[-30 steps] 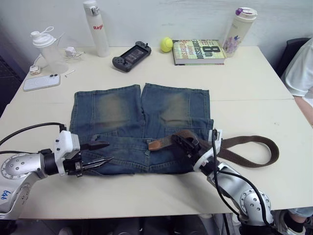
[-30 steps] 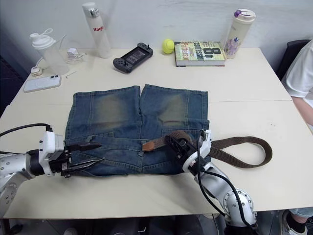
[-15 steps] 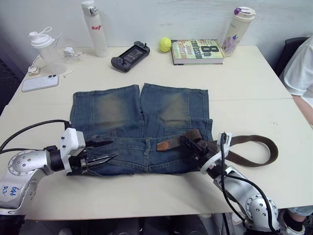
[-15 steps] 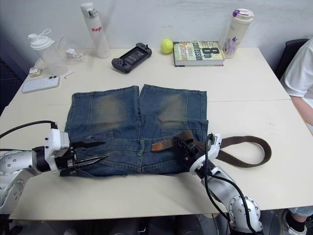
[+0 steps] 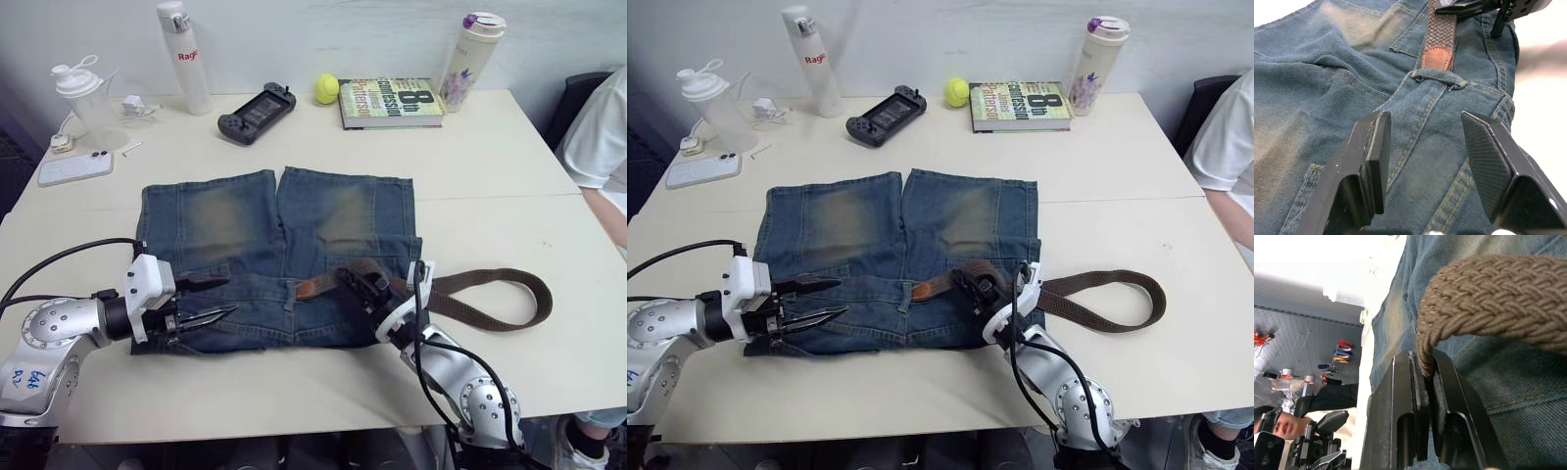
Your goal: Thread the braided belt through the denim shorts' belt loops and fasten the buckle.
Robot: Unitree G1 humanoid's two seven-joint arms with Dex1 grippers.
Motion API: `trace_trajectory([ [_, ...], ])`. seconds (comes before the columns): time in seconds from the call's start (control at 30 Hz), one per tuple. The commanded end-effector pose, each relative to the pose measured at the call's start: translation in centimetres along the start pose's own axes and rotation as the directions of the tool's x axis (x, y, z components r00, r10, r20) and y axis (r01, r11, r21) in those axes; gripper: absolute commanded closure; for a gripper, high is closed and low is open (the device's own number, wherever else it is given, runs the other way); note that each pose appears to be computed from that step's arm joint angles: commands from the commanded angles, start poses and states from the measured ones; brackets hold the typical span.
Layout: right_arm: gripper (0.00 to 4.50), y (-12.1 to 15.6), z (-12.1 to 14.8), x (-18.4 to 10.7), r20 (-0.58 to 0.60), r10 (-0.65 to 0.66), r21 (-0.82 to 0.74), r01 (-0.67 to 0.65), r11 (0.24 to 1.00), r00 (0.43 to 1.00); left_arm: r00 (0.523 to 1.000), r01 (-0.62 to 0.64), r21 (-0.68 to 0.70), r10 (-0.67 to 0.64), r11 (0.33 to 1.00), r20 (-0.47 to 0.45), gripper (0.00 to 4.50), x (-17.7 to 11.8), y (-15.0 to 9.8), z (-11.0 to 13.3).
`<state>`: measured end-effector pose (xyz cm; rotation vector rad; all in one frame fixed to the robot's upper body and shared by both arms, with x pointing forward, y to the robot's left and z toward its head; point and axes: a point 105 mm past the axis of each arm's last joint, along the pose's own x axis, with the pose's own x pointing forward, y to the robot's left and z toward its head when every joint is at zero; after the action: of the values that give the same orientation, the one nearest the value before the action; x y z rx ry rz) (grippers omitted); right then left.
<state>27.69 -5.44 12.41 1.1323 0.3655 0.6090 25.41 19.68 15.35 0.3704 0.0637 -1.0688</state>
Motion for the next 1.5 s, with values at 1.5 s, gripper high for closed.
trace_trajectory([
  [1.5, 4.50, 2.7, -5.5, 5.4, -0.354, 0.199, 0.210, -0.130, 0.969, 0.914, 0.999, 0.035, 0.864, -0.032, 0.502, -0.022, 1.93, -1.5, -0.8, -2.4],
])
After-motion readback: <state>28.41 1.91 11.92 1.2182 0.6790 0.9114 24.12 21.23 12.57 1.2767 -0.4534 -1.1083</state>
